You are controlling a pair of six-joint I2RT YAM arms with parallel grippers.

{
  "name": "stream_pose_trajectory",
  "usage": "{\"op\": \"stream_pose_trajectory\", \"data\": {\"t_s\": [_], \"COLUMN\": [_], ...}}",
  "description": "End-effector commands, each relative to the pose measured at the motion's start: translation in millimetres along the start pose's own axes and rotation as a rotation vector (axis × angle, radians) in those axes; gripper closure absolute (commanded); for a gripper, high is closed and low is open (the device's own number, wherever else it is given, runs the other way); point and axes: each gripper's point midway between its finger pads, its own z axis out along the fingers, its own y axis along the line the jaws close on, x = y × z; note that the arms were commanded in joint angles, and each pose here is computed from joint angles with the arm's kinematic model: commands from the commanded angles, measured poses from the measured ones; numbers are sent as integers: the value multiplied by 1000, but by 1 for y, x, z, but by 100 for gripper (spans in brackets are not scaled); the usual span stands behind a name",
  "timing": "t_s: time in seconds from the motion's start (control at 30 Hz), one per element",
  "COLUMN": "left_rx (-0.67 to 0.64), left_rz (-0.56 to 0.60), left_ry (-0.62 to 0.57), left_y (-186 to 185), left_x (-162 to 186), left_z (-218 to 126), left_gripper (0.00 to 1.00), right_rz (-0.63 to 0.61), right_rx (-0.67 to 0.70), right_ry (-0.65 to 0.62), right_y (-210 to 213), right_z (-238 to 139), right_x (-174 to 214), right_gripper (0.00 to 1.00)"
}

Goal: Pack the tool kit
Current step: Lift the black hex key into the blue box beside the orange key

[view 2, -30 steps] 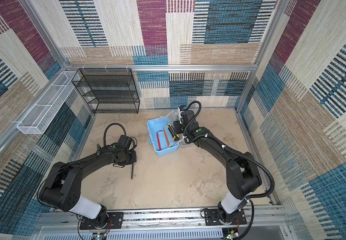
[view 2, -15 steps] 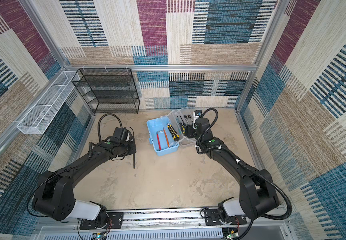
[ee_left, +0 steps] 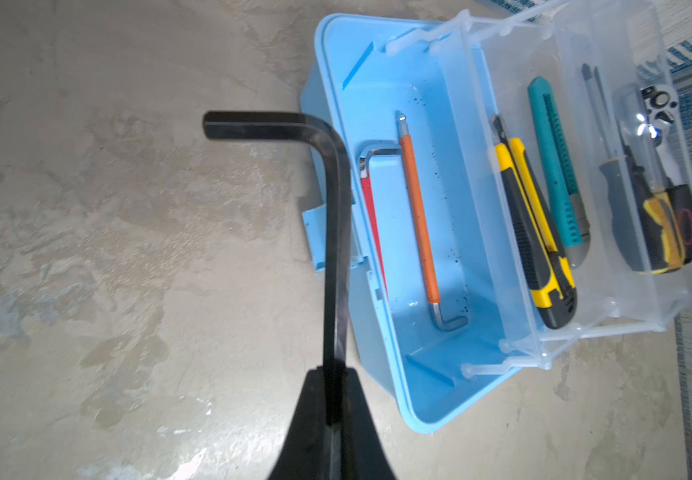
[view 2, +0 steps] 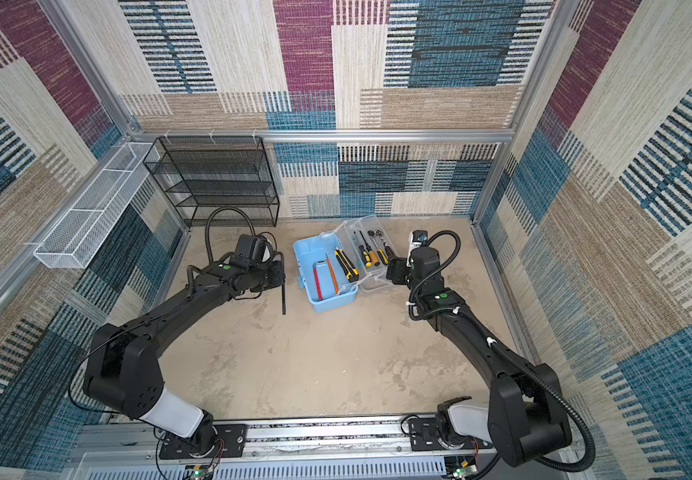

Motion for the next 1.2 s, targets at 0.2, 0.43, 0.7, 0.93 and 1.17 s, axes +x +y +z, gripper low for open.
{"op": "stream_pose_trajectory", "data": {"t_s": [0.2, 0.43, 0.7, 0.93, 1.17], "left_rx": [106, 135, 173, 122, 89], "left_rz": [-10, -24, -92, -130, -142], "left_ry": [-47, -17, 8, 57, 113], "left_y": [-40, -56, -70, -63, -57], "left_x": [-28, -30, -34, -26, -13], "left_z": [13, 33, 57, 81, 102], "left_gripper": [100, 100, 100, 100, 100], "right_rz": [51, 76, 90, 93, 91], "right_rx": [-22, -3, 13, 15, 19], "right_ry": [-10, 2, -7, -6, -4], "right_y": [-1, -11, -17, -19, -20], "right_z": [-3, -12, -19, -21, -19], "right_x": [7, 22, 25, 26, 27], "right_gripper": [17, 15, 14, 13, 13]}}
